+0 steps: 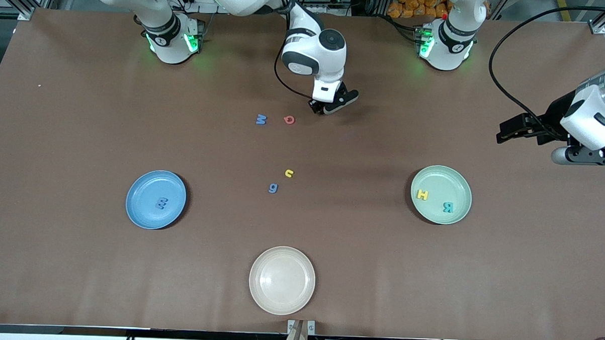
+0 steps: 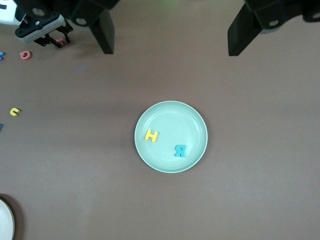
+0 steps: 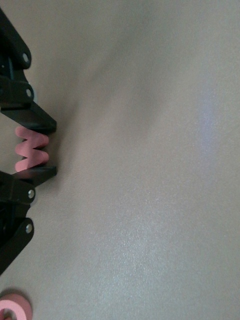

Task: Sort upper and lower case letters into plates
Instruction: 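Lower the right gripper and grasp the pink M, then carry the pink M to the blue plate while the left gripper advances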

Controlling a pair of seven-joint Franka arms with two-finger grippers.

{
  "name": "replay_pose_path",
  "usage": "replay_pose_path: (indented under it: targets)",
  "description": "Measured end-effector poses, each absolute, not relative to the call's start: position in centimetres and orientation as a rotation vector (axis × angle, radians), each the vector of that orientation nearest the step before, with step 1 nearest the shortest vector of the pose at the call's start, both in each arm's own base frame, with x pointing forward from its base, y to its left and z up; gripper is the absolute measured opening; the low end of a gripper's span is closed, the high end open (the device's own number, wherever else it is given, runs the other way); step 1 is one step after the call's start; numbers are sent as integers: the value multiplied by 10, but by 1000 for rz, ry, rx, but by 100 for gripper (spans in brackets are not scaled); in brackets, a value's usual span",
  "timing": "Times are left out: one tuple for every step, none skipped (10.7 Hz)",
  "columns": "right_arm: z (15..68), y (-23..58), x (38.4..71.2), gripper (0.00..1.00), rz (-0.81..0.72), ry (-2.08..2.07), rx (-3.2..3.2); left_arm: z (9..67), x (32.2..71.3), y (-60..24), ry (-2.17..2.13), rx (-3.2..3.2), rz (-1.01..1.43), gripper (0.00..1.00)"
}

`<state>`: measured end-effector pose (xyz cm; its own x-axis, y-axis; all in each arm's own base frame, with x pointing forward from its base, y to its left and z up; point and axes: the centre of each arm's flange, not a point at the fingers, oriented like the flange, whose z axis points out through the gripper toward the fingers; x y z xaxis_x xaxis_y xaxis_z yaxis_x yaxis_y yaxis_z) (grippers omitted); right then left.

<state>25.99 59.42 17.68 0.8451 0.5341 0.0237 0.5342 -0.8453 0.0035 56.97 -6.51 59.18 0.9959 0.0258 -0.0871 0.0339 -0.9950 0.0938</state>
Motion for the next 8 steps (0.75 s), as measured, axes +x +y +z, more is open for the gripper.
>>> replay_pose_path:
  targets:
    - [179,595,261,38,-41,-870,-3015,593,568,-65,45,3045,-134,100]
    - [180,594,262,34,-41,-866,-3022,594,567,-65,45,3045,-136,100]
    - [182,591,266,33,-39,-859,-3035,595,566,-66,44,3046,-141,100]
    - [187,589,270,33,-40,-854,-3049,596,564,-66,43,3048,-144,100]
    - [193,589,273,33,-44,-850,-3058,598,563,-66,42,3049,-143,100]
    - [199,588,275,33,-51,-844,-3065,599,562,-67,41,3051,-141,100]
    - [204,585,279,33,-52,-834,-3080,600,561,-68,39,3051,-143,100]
    - [208,581,287,33,-53,-812,-3098,601,560,-69,36,3053,-144,100]
